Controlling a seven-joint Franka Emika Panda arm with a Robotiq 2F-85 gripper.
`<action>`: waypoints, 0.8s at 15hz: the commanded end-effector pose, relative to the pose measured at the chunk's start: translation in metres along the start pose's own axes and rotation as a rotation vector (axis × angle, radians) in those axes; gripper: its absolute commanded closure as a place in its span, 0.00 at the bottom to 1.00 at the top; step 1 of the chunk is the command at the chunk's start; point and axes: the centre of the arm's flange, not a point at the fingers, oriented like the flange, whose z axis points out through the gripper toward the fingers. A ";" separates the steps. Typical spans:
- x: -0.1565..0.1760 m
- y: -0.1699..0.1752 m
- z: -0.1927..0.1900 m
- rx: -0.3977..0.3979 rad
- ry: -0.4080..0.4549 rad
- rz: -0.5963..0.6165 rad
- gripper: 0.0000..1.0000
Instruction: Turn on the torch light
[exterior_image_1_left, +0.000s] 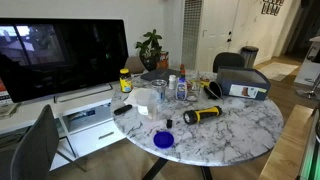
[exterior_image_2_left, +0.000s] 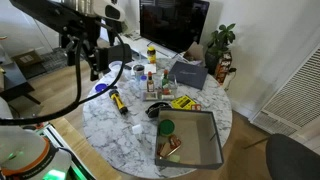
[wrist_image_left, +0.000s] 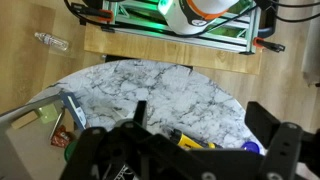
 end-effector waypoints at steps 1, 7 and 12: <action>0.000 0.000 0.000 0.000 0.000 0.000 0.00; 0.000 0.000 0.000 0.000 0.000 0.000 0.00; 0.026 -0.021 0.002 -0.040 -0.019 -0.062 0.00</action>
